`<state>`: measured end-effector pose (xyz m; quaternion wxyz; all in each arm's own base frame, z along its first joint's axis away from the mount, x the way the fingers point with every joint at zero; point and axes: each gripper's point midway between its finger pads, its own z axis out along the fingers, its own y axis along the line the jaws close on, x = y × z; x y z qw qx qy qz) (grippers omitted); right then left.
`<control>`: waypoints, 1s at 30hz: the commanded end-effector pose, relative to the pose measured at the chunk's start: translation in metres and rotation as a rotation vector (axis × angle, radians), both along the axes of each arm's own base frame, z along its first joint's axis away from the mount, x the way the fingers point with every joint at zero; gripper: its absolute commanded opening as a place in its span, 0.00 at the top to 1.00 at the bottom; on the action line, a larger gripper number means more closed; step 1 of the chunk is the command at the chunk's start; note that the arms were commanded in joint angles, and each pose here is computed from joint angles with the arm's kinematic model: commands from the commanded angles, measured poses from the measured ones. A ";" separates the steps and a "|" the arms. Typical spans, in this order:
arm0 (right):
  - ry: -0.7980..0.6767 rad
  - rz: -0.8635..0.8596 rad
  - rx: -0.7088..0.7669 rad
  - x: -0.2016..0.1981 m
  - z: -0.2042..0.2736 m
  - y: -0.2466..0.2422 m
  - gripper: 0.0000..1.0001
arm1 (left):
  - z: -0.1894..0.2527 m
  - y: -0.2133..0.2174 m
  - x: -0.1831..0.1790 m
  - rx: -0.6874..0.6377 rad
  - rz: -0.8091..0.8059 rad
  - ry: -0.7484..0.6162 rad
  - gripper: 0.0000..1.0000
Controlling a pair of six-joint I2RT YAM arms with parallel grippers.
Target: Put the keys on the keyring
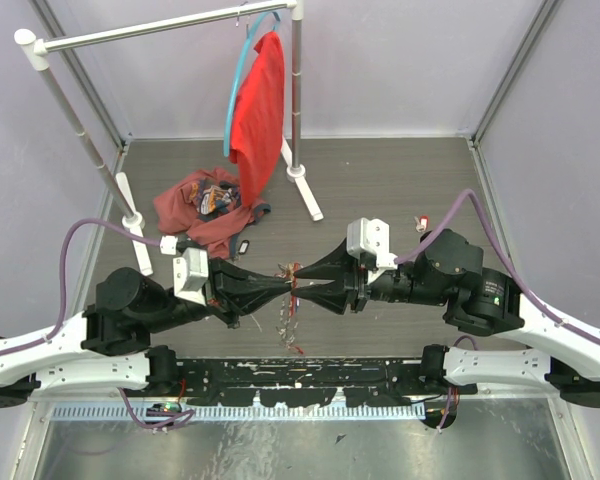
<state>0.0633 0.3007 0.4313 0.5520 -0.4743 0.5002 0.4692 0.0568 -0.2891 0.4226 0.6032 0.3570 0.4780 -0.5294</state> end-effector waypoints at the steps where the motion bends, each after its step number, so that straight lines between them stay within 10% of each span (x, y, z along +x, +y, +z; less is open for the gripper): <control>1: -0.021 0.000 0.049 -0.001 0.014 -0.003 0.65 | 0.038 0.014 -0.005 -0.118 -0.009 -0.028 1.00; 30: -0.014 0.021 0.036 -0.002 0.013 0.005 0.86 | 0.040 0.013 -0.011 -0.116 -0.042 -0.043 1.00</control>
